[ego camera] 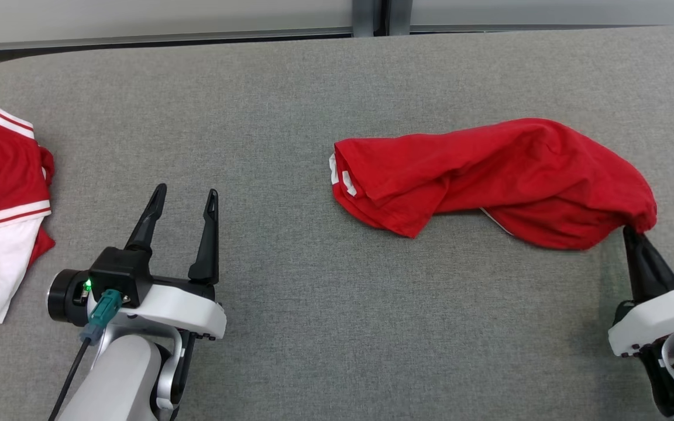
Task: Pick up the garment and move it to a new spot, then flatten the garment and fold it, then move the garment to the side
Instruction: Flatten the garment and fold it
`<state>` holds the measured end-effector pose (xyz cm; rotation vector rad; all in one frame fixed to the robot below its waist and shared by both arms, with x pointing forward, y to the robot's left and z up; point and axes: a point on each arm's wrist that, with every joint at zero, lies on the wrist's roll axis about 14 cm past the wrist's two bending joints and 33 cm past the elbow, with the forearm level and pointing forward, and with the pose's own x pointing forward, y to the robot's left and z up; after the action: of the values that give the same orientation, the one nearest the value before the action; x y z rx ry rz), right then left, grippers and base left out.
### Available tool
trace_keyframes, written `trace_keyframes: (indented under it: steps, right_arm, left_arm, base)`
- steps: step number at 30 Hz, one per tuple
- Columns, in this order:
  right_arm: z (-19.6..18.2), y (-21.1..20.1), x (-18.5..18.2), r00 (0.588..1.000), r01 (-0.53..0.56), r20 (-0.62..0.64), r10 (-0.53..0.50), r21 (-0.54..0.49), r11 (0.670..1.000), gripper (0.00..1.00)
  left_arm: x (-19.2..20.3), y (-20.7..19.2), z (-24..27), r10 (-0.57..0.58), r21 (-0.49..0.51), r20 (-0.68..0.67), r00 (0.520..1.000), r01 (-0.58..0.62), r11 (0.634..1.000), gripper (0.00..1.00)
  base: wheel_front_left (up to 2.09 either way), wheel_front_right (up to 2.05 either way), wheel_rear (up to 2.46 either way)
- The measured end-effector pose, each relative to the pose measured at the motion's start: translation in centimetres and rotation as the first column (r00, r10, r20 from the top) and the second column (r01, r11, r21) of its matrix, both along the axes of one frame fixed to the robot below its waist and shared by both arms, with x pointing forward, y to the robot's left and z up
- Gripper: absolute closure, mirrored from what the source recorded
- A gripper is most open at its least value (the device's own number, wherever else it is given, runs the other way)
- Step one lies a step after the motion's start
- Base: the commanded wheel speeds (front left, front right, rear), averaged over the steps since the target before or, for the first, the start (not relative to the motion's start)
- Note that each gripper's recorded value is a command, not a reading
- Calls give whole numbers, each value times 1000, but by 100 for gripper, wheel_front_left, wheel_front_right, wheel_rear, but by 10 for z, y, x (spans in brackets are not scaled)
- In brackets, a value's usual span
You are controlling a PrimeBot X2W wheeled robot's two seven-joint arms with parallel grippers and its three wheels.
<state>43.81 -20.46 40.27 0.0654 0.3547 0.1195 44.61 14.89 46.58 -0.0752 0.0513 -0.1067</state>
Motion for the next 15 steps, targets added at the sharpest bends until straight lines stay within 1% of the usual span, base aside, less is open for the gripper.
trace_keyframes:
  steps: [2,5,6,7,8,12,15]
  right_arm:
    - [-14,2,-5,999,5,-38,-5,10,1000,100]
    - [-24,3,-9,998,23,-61,-21,30,999,100]
    - [-25,3,-9,998,31,-57,-28,36,999,69]
    - [-26,3,-9,998,38,-56,-35,46,998,25]
    - [-26,3,-9,998,44,-53,-42,54,998,0]
    - [-18,-1,-10,997,75,-13,-74,81,994,0]
    - [-14,-8,-18,995,98,7,-99,84,992,0]
  left_arm:
    - [0,2,-2,6,-1,-6,1000,-6,1000,0]
    - [1,1,-3,8,-2,-7,1000,-8,1000,0]
    - [1,0,-3,7,-3,-6,1000,-7,1000,0]
    - [1,-1,-3,6,-3,-5,1000,-6,1000,0]
    - [2,-1,-2,6,-4,-3,1000,-6,1000,0]
    - [1,-2,1,6,-6,6,1000,-6,1000,0]
    - [-3,-1,4,11,-4,10,1000,-11,1000,0]
  base:
    - [0,0,0]
    - [0,0,0]
    - [0,0,0]
    - [0,0,0]
    - [0,0,0]
    - [0,0,0]
    - [0,0,0]
